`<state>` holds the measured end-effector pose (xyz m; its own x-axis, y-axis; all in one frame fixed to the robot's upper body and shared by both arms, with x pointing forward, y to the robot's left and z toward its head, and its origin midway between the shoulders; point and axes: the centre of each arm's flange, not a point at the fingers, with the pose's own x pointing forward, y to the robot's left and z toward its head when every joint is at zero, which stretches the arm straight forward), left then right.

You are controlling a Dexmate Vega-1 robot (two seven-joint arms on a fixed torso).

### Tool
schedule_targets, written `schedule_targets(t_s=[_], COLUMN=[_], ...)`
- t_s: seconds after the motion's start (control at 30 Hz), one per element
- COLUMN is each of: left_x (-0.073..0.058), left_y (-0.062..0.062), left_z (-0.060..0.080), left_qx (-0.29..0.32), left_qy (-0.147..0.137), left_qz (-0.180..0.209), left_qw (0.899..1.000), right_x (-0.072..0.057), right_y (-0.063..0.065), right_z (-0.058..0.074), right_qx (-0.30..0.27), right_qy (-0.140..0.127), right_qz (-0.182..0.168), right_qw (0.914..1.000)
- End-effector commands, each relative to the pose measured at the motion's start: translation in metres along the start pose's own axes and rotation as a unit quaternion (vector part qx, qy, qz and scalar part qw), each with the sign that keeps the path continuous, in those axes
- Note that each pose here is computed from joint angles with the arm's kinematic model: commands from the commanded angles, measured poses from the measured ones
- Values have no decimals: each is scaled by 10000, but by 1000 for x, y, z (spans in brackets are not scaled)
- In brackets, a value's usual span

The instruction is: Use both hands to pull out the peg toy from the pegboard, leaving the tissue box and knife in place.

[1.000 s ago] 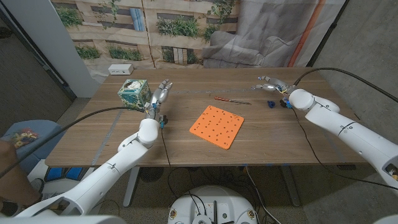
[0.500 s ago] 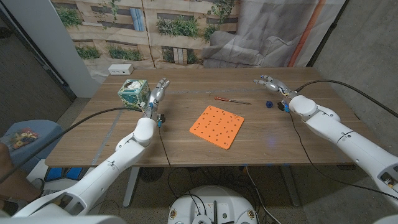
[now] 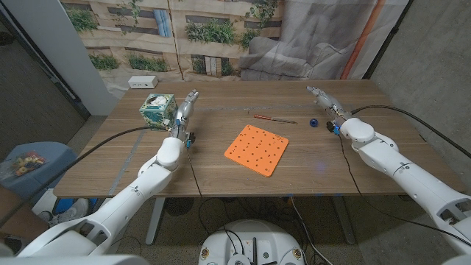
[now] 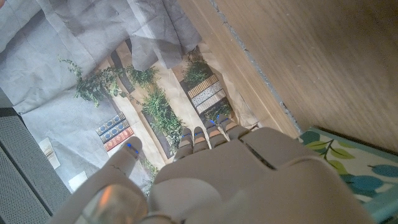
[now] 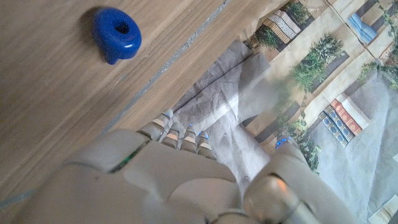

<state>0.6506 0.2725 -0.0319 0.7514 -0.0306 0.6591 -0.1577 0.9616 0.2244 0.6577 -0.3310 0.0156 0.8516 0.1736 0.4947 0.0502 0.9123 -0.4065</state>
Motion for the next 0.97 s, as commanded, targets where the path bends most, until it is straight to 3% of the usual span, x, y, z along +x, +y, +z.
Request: schedule_targets(t_s=[0.03, 0.37, 0.63, 0.97], left_x=[1, -3, -2, -6], left_y=[-4, -12, -24, -31], left_z=[-5, -20, -35, -46], left_qx=[-560, -962, -1433, -1469], left_qy=[-49, 36, 69, 262], left_qz=[31, -20, 70, 73], left_qw=[9984, 9954, 9896, 9888], right_x=[-4, -3, -5, -12], right_y=[3, 8, 8, 21], right_z=[-26, -43, -46, -53], right_qx=[1157, 1839, 2101, 2038], right_qy=[-194, -410, -567, -432], right_qz=[-274, -265, -347, -393], right_qw=[9927, 9817, 9754, 9773])
